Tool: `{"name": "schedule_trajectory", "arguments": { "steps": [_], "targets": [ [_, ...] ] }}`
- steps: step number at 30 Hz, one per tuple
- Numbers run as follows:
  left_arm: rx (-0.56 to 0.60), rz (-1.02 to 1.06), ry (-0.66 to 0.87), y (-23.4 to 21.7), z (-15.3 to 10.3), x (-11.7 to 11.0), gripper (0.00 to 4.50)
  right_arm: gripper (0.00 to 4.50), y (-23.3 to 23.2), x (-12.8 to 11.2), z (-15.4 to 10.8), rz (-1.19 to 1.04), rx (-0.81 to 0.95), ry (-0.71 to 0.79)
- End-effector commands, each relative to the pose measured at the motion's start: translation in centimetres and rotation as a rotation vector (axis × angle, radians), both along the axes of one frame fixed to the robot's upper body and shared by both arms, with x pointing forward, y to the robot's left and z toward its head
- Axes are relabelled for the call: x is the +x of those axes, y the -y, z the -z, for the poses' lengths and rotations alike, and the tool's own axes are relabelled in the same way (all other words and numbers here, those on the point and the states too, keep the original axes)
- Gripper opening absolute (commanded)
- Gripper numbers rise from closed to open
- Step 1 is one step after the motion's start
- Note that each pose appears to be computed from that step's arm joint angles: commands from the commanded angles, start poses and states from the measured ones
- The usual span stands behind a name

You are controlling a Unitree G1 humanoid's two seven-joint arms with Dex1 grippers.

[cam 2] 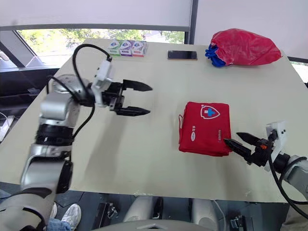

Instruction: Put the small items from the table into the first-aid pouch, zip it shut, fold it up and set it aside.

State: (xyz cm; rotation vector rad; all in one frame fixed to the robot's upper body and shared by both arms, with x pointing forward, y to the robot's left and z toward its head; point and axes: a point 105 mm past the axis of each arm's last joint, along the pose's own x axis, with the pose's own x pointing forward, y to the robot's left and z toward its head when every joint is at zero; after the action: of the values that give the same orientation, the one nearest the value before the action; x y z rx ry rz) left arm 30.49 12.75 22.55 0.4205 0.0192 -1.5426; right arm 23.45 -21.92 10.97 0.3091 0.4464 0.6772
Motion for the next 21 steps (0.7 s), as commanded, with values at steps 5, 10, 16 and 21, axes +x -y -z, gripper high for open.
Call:
{"name": "schedule_trajectory", "arguments": {
  "steps": [5, 10, 16, 21],
  "targets": [
    [0.017, 0.026, 0.006, -0.3, -0.9, -2.6, 4.39, 4.50, -1.7, 0.7, 1.1, -0.037, 0.048, -0.135],
    [0.005, 0.017, 0.007, 0.0, -0.9, -2.7, 4.50, 3.61, -2.8, 1.1, 1.2, -0.047, 0.110, -0.159],
    [-0.055, -0.004, 0.037, 0.4, -2.1, -2.1, 4.50, 0.64, -2.1, 2.4, -0.7, 0.042, 0.224, -0.086],
    [-0.091, -0.022, 0.079, 0.9, -3.5, -1.0, 4.50, 0.03, 1.3, 6.4, -3.8, 0.286, 0.323, 0.064]
  ]
}}
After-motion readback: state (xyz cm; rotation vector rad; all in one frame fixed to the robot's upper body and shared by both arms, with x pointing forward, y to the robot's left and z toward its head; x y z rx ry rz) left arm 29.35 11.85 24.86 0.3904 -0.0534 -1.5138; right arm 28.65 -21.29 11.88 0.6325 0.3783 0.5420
